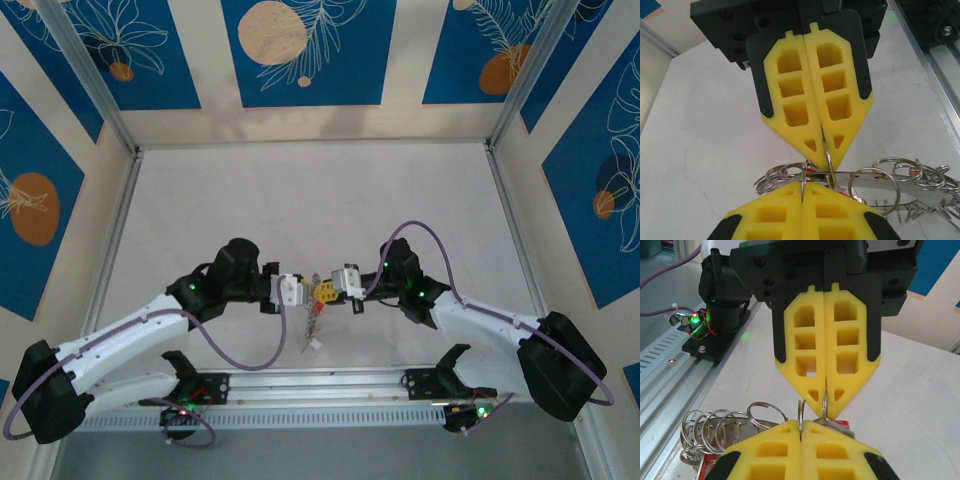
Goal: Put the keys on the keyring
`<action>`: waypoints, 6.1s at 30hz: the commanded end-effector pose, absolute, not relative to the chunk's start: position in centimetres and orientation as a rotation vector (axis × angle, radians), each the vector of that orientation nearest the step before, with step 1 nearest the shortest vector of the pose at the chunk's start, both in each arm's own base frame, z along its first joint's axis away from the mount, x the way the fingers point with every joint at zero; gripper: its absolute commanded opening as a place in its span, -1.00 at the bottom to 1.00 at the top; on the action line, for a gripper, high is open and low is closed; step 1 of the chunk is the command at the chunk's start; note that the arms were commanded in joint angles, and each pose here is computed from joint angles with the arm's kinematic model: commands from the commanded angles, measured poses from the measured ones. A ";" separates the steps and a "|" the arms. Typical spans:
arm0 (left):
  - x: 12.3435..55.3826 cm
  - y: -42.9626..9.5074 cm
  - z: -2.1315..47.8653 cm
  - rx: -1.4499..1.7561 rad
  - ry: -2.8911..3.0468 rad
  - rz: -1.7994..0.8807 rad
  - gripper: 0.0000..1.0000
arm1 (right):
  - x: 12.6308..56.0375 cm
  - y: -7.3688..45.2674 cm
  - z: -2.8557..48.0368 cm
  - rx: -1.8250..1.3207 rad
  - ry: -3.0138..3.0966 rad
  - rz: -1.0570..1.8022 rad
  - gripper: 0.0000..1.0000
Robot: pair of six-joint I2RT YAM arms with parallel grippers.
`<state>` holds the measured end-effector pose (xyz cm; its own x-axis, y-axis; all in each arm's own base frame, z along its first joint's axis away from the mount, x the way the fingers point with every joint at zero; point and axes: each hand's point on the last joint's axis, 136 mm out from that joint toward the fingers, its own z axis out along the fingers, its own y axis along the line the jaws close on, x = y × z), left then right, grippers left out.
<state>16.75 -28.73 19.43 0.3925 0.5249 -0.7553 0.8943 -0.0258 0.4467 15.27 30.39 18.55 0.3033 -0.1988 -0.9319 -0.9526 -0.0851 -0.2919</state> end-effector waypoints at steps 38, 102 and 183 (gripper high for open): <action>13.4 -29.0 17.8 1.909 1.002 -0.296 -1.00 | 16.7 29.5 23.5 -1.385 1.112 1.035 -1.00; 17.4 -29.5 22.3 1.499 1.406 -0.604 -0.63 | 17.2 30.2 23.3 -1.338 1.039 0.953 -1.00; 18.3 -27.3 22.4 1.862 1.546 -0.317 -1.00 | 18.4 32.9 20.8 -1.403 1.319 0.990 -0.66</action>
